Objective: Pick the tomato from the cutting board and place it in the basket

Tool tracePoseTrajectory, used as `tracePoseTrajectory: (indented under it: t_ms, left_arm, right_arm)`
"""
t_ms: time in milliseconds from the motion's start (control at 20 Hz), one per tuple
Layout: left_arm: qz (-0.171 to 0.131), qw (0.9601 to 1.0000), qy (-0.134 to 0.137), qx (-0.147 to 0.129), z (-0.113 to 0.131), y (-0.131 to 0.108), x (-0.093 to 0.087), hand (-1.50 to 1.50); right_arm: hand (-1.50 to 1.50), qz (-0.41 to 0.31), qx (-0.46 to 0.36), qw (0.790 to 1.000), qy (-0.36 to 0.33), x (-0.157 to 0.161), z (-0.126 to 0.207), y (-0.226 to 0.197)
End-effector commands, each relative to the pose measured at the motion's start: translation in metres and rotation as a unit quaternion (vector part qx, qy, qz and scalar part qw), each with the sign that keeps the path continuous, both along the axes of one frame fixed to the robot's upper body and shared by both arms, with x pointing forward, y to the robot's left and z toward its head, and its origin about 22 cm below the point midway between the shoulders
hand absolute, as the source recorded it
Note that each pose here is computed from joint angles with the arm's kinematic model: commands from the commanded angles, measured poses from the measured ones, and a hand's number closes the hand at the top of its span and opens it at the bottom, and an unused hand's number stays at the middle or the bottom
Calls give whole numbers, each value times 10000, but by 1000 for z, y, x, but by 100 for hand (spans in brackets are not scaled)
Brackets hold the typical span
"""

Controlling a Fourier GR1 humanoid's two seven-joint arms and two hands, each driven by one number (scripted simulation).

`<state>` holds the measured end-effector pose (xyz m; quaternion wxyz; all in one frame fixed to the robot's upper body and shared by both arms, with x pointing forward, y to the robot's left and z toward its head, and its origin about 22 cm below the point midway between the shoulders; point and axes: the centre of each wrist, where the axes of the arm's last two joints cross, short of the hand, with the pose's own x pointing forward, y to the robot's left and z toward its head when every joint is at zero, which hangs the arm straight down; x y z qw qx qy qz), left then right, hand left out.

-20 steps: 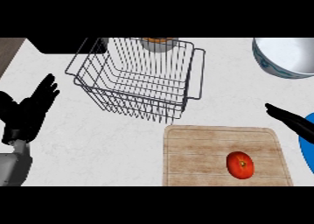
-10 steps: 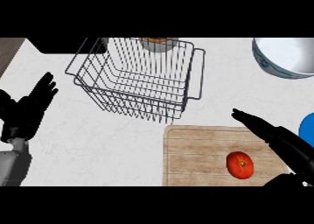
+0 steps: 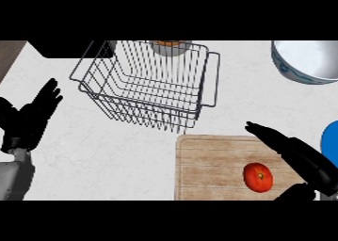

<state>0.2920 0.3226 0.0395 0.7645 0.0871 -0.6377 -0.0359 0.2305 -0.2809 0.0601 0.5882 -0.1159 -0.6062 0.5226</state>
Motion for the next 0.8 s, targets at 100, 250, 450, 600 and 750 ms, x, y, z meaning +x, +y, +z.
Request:
tracePoseTrajectory:
  t_ms: [100,250,450,600,750]
  left_arm:
    - [5,10000,-84,17,6,4,-5,0]
    - [-14,10000,81,-20,11,6,-6,0]
    - [70,10000,8,-20,-5,-10,-2,0]
    - [42,10000,12,26,-7,-7,11,0]
    - [86,9999,63,23,8,-5,-6,0]
  right_arm:
    - [-150,107,133,9998,87,11,-14,-16]
    - [-150,270,285,9991,155,3,13,-25]
    - [-150,399,295,9987,59,3,-6,-5]
    - [-150,427,229,9987,122,0,-21,-16]
    - [-150,273,-75,9996,2,-21,-11,-8]
